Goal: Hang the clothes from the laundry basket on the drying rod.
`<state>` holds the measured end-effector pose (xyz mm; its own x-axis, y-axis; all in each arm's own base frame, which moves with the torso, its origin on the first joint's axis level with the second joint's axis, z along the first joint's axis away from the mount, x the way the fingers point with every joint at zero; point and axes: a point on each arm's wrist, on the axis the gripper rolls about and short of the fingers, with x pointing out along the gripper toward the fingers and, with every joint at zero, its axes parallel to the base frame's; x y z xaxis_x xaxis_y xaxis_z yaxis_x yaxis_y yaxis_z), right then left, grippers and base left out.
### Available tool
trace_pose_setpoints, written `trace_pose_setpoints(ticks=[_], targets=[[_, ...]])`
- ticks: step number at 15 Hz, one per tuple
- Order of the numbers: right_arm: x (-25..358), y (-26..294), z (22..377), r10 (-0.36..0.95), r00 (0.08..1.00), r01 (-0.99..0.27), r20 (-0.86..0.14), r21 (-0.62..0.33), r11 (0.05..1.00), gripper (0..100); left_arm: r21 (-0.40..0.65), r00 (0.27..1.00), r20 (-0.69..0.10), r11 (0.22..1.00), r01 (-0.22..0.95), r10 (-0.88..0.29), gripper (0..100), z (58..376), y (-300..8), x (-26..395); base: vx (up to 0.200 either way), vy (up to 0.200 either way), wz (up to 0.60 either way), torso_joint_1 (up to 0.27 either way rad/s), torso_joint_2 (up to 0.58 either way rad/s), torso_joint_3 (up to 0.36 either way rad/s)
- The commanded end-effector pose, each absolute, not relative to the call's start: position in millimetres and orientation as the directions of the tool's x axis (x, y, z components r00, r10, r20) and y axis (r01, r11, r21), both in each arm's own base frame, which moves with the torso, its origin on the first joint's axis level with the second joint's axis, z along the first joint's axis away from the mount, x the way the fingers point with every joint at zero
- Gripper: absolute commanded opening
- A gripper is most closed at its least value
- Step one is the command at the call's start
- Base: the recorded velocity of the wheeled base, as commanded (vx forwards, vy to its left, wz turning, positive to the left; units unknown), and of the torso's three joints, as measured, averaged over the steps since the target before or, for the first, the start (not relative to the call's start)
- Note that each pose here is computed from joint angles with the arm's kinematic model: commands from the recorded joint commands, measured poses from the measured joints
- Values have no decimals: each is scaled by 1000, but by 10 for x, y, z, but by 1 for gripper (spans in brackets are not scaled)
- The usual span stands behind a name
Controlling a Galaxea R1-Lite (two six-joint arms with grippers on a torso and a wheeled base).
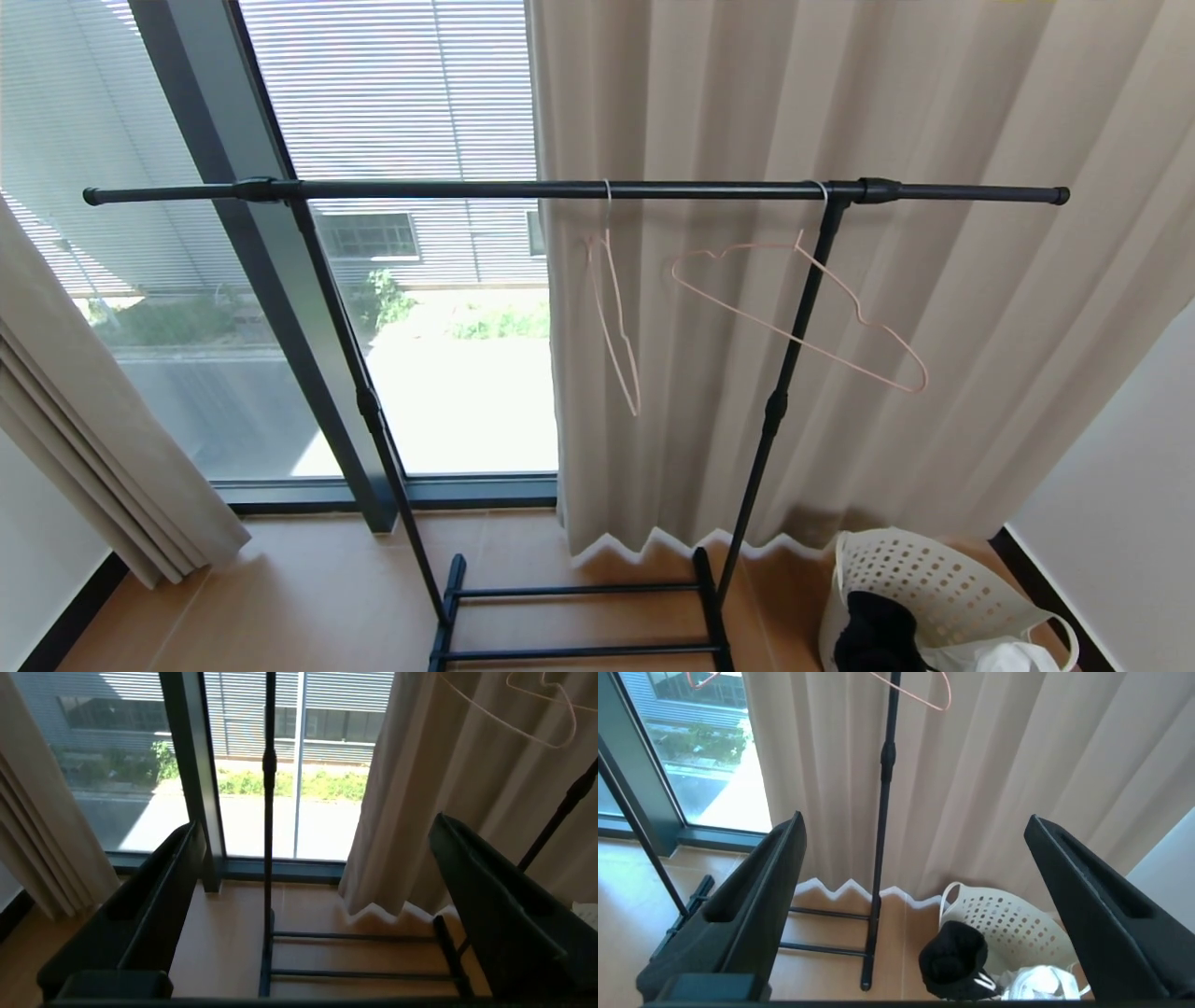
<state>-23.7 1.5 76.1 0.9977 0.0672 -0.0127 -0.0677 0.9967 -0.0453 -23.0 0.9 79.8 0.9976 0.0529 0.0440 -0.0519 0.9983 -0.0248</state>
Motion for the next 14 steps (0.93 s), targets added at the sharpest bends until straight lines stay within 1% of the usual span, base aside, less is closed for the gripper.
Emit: trace_pose_setpoints(ticks=[1,7,14], targets=[[-236,15,761,67,998,-68,-14,-44,997,100,-26,998,43,998,-53,54,100,799,9,-229,0,0,0,-163,364,198],[-236,15,761,66,998,-66,-14,-34,997,100,-28,998,43,998,-52,54,100,799,9,-229,0,0,0,-164,400,230],[-236,15,761,66,998,-66,-14,-36,997,100,-28,998,43,998,-52,54,100,799,9,-229,0,0,0,-212,544,325]])
